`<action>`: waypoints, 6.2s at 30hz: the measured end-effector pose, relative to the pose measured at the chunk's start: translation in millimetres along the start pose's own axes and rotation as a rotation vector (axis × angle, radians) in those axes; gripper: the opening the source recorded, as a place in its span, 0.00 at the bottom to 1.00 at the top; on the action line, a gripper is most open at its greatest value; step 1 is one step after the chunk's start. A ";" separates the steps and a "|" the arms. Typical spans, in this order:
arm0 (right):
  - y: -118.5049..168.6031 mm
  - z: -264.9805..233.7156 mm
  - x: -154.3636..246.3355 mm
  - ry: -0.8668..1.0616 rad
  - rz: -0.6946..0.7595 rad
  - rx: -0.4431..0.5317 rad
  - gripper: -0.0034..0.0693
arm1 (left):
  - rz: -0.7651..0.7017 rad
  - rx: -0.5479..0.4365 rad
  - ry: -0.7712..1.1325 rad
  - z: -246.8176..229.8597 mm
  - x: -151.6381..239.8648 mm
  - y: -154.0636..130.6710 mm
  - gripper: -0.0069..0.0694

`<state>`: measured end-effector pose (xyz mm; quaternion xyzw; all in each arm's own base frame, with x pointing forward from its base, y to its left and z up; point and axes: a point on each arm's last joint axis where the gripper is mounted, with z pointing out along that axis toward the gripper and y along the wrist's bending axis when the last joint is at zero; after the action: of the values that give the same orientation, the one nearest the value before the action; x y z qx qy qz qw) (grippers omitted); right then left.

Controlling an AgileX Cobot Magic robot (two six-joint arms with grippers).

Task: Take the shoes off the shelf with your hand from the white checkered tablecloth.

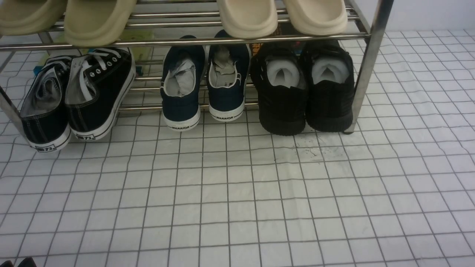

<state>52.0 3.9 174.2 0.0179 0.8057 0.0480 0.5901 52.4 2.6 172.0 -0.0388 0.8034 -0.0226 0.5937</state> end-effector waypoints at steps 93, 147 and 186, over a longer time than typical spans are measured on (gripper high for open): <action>273.0 321.9 -189.2 0.806 -0.497 -0.272 0.62 | 0.000 0.000 0.000 0.0 0.0 0.0 0.40; 260.2 216.0 -206.9 0.844 -0.389 -0.222 0.04 | 0.000 0.000 0.000 0.0 0.0 0.0 0.40; 220.8 262.3 -190.2 0.903 -0.404 -0.082 0.05 | 0.000 0.000 0.000 0.0 0.0 0.0 0.40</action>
<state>353.3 222.1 298.0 -0.1843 0.9657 -0.0328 0.1798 52.4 2.6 172.0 -0.0387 0.8034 -0.0225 0.5937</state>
